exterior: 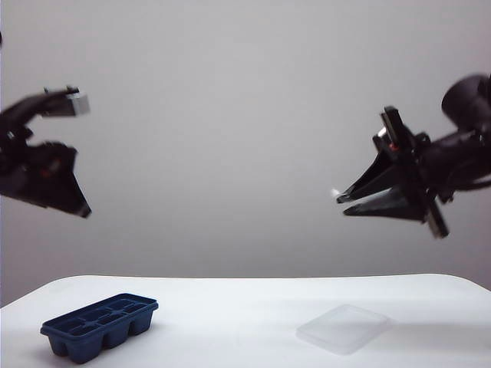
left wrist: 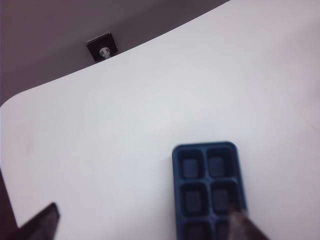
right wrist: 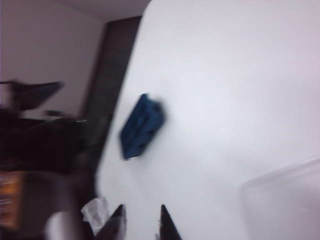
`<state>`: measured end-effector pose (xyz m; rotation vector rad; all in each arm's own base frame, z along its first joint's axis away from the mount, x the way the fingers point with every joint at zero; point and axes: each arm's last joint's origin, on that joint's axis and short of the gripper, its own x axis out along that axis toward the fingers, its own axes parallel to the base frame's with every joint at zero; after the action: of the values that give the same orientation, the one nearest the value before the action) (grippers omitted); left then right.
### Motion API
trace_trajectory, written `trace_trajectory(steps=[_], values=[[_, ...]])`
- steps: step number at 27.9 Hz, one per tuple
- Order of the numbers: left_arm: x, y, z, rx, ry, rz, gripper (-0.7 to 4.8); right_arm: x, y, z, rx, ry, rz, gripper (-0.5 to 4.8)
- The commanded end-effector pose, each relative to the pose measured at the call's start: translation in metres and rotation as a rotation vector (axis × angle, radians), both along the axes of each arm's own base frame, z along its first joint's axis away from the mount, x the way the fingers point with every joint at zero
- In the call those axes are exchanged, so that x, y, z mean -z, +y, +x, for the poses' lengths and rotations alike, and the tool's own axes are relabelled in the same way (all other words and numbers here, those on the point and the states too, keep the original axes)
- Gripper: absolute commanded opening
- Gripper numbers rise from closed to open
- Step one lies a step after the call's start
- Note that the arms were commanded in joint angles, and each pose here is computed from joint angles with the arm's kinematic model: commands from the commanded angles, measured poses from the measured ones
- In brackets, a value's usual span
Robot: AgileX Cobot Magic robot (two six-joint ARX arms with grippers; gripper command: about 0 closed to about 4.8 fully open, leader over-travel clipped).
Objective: Pick up the ice cube tray, remove its lid, and then place both the tray and the lid back on the table.
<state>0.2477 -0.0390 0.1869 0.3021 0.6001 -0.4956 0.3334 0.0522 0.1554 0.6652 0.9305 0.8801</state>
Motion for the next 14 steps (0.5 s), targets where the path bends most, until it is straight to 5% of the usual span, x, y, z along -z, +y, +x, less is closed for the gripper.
trace_trajectory(steps=[1, 6, 10, 14], values=[[-0.022, 0.002, -0.013, -0.036, -0.051, -0.051, 4.25, -0.018, -0.004, -0.012, 0.039, -0.06, -0.153, 0.71], [-0.057, 0.005, -0.036, -0.073, -0.181, -0.133, 4.25, -0.052, -0.007, -0.035, 0.049, -0.132, -0.257, -0.09], [-0.079, 0.008, -0.062, -0.075, -0.258, -0.15, 4.25, -0.076, -0.009, -0.052, 0.049, -0.189, -0.271, -0.09], [-0.093, 0.017, -0.093, -0.219, -0.322, -0.105, 4.25, -0.096, -0.014, -0.077, 0.179, -0.305, -0.387, -0.09]])
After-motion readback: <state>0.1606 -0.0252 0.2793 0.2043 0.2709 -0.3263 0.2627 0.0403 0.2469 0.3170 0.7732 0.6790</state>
